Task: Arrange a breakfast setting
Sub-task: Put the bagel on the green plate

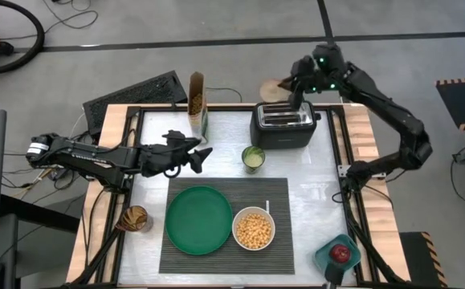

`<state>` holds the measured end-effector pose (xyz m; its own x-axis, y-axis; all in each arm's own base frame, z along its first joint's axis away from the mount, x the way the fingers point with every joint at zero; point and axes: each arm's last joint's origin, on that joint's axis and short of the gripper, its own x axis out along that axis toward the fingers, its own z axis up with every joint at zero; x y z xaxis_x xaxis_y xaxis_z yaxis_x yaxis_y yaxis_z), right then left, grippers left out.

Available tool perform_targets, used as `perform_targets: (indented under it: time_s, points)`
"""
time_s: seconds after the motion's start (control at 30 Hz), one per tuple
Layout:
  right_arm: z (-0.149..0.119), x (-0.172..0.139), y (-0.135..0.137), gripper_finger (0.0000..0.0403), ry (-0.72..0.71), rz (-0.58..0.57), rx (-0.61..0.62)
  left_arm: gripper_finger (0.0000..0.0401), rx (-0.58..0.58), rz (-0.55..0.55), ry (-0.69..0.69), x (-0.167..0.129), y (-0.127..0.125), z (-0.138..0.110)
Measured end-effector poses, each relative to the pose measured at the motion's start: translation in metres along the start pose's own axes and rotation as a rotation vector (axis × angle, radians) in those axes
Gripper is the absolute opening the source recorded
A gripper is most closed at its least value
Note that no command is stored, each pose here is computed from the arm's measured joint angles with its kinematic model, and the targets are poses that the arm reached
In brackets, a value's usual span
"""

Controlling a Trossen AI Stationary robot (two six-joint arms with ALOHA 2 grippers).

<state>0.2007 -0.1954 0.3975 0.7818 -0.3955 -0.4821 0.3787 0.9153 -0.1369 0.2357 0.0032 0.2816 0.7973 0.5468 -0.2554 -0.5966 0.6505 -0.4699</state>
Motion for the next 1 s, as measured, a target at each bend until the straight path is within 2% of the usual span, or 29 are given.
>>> perform_targets:
  time_s: [0.13,0.2,0.4,0.5,0.57,0.77,1.0]
  points:
    - [0.017,-0.012,0.007,0.005,-0.176,0.185,0.154,0.0312,0.009,-0.047,-0.06,0.0,-0.005,0.007]
    - [0.022,-0.013,0.014,0.005,-0.207,0.255,0.19,0.0312,0.015,-0.082,-0.098,-0.001,-0.009,0.011]
    - [0.033,-0.004,0.048,0.005,-0.221,0.38,0.18,0.0312,0.071,-0.294,-0.23,-0.006,-0.023,0.03]
    - [0.042,0.0,0.067,0.005,-0.257,0.451,0.18,0.0312,0.11,-0.336,-0.289,-0.007,-0.025,0.037]
    - [0.046,0.001,0.078,0.005,-0.281,0.463,0.163,0.0312,0.128,-0.336,-0.31,-0.006,-0.023,0.04]
    - [0.056,0.006,0.106,0.005,-0.335,0.406,0.132,0.0312,0.126,-0.322,-0.318,0.0,-0.018,0.043]
    - [0.058,0.037,0.131,0.005,-0.332,0.475,0.15,0.0312,0.149,-0.354,-0.307,0.002,-0.017,0.044]
